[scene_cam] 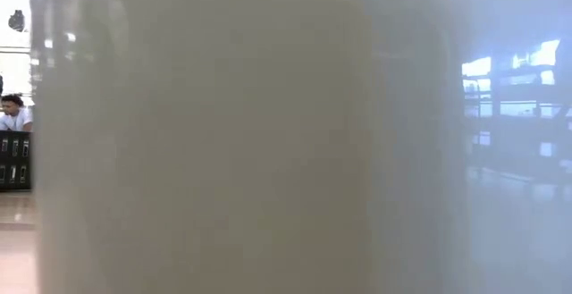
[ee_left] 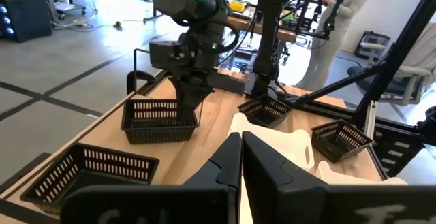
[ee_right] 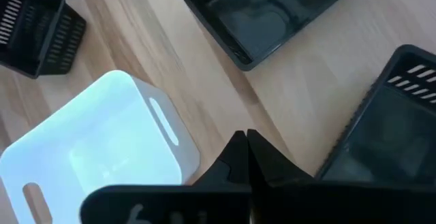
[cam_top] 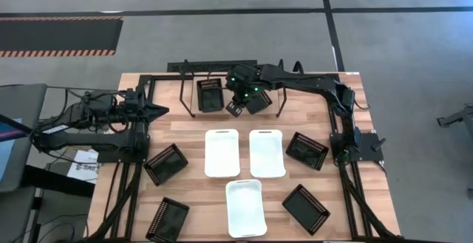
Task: Stack baskets on shelf by color
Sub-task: Adjust the black bins
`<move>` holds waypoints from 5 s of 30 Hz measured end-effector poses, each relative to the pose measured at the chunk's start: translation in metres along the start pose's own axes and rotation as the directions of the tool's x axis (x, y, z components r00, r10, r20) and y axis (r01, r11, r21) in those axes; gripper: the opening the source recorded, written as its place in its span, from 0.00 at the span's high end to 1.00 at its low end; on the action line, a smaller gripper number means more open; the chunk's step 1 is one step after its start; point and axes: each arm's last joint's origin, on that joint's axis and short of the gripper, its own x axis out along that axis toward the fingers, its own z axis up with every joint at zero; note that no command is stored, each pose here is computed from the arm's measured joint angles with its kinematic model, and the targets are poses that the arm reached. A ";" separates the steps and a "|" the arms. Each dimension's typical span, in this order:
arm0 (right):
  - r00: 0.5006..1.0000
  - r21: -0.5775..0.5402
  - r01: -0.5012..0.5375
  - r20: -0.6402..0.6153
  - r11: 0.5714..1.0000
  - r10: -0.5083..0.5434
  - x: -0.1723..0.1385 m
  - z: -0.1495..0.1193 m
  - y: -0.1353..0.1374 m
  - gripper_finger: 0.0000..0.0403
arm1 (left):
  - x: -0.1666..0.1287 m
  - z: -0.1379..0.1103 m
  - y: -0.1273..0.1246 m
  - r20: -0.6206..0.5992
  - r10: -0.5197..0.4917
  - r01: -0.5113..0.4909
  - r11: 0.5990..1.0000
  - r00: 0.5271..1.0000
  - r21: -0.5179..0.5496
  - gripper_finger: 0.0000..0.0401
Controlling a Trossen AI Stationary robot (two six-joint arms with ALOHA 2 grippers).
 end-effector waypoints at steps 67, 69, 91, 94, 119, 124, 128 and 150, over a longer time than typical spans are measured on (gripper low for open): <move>0.979 0.036 0.203 -0.022 0.979 -0.202 0.025 -0.013 -0.067 1.00 | 0.000 0.000 0.001 0.006 0.033 -0.033 0.998 0.999 -0.046 1.00; 0.982 0.016 0.190 -0.010 0.982 -0.190 0.017 -0.012 -0.056 1.00 | 0.000 0.000 0.001 0.003 0.039 -0.039 0.998 0.999 -0.051 1.00; 0.972 -0.112 0.085 0.226 0.990 -0.058 -0.078 -0.014 0.032 1.00 | 0.054 -0.030 0.000 -0.408 0.199 -0.242 0.969 0.891 -0.057 1.00; 0.989 -0.123 0.072 0.141 0.990 -0.054 -0.032 -0.007 0.023 1.00 | 0.053 -0.030 -0.001 -0.401 0.191 -0.240 0.968 0.896 -0.075 1.00; 0.976 -0.217 0.162 -0.107 0.963 -0.189 0.070 0.023 -0.001 1.00 | 0.048 -0.029 -0.003 -0.386 0.174 -0.225 0.970 0.906 -0.091 1.00; 0.978 -0.218 0.161 -0.097 0.963 -0.186 0.069 0.024 0.000 1.00 | 0.048 -0.029 -0.003 -0.386 0.174 -0.222 0.971 0.906 -0.083 1.00; 0.983 -0.218 0.158 -0.056 0.963 -0.174 0.070 0.028 0.001 1.00 | 0.048 -0.029 -0.003 -0.386 0.174 -0.222 0.971 0.906 -0.083 1.00; 0.963 -0.140 0.262 -0.030 0.955 -0.269 0.077 0.026 -0.007 1.00 | 0.048 -0.029 -0.003 -0.386 0.174 -0.222 0.972 0.906 -0.083 1.00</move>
